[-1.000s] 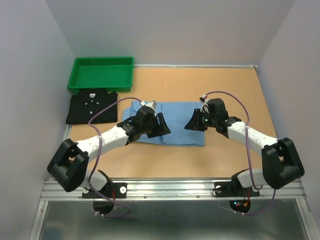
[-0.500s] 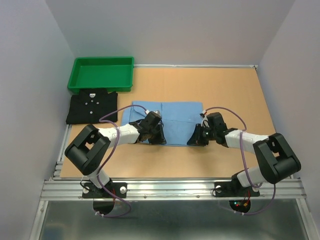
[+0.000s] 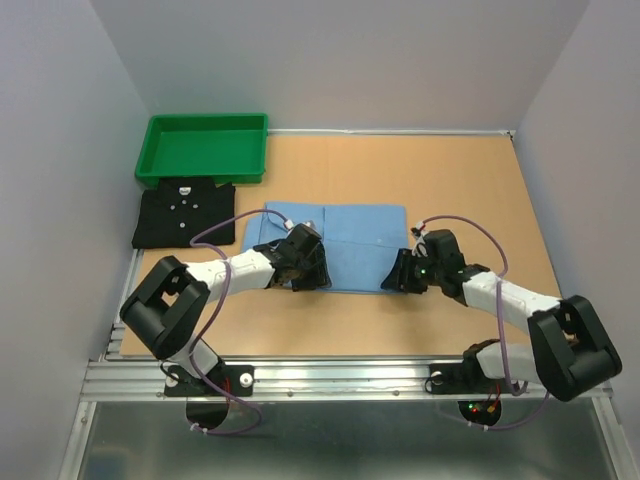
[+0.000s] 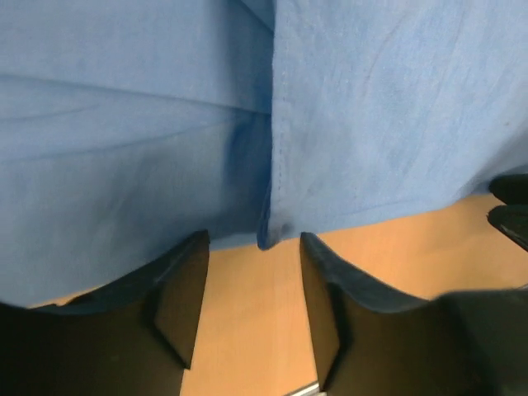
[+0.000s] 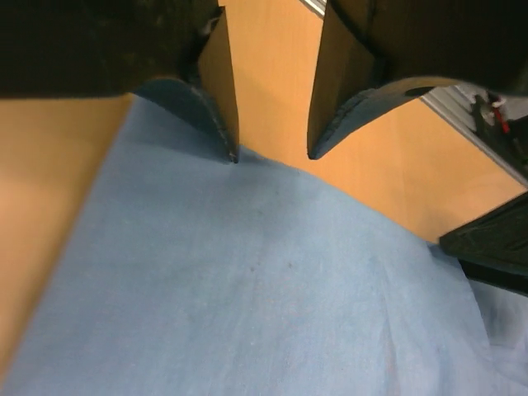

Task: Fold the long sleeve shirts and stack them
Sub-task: Fold the shirt

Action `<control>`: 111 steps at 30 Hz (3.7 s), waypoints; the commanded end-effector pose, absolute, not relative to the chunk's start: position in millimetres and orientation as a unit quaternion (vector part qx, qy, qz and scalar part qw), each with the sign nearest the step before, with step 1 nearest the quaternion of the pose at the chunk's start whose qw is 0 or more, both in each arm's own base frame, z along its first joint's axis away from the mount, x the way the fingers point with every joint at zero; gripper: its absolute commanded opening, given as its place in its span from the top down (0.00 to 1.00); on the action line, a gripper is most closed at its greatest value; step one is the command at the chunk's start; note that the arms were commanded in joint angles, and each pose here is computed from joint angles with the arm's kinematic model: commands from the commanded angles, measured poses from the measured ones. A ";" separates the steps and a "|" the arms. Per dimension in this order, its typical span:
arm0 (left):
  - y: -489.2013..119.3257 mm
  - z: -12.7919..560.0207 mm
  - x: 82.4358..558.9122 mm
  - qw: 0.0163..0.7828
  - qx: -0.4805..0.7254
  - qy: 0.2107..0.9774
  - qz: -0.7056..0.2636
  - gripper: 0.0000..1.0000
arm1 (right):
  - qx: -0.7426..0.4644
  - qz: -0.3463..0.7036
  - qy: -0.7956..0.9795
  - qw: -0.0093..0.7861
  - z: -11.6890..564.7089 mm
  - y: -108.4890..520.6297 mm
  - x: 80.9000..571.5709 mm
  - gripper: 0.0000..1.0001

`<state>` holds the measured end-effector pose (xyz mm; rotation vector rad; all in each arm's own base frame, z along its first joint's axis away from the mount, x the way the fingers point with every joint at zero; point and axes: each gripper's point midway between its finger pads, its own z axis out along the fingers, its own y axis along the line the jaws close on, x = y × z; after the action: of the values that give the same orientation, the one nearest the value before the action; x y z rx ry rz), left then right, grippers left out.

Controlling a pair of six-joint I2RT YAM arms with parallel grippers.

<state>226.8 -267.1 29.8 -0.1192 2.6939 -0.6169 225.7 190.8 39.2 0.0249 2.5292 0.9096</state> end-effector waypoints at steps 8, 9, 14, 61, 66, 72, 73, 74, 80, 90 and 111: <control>-283.0 121.9 245.2 0.345 0.034 0.918 -0.191 0.01 | 0.090 0.074 0.918 0.379 133.8 95.1 293.4 0.00; -297.5 130.3 246.3 0.359 0.066 0.912 -0.187 0.01 | 0.104 0.049 0.914 0.388 143.6 83.7 296.8 0.00; -348.3 136.2 250.1 0.378 0.140 0.901 -0.164 0.05 | 0.153 -0.014 0.902 0.404 170.3 51.6 304.4 0.00; -428.5 12.1 219.0 0.360 0.334 0.871 0.011 0.97 | 0.211 0.009 0.901 0.378 176.0 30.9 309.2 0.01; -419.4 35.6 224.6 0.368 0.291 0.883 -0.030 1.00 | 0.226 0.058 0.902 0.364 170.0 35.5 316.1 0.01; -418.8 52.6 217.8 0.366 0.273 0.887 -0.075 1.00 | 0.222 0.168 0.896 0.345 164.3 64.6 327.2 0.01; -419.1 55.8 217.7 0.367 0.269 0.887 -0.081 1.00 | 0.224 0.180 0.896 0.338 159.6 69.0 327.3 0.01; -418.6 56.5 217.3 0.367 0.266 0.887 -0.084 1.00 | 0.220 0.202 0.897 0.326 155.0 77.3 326.5 0.01; -414.7 70.0 217.7 0.367 0.240 0.892 -0.113 1.00 | 0.233 0.283 0.896 0.253 110.2 108.3 319.4 0.02; -420.2 85.1 216.6 0.360 0.220 0.893 -0.156 1.00 | 0.229 0.369 0.876 0.210 64.3 137.4 321.6 0.08; -460.3 135.7 216.4 0.352 0.208 0.876 -0.256 1.00 | 0.201 0.470 0.845 0.158 19.9 179.9 334.9 0.33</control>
<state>213.8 -438.8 78.5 0.5870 2.3595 -0.4956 337.7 177.9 42.4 0.5627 2.3749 1.4066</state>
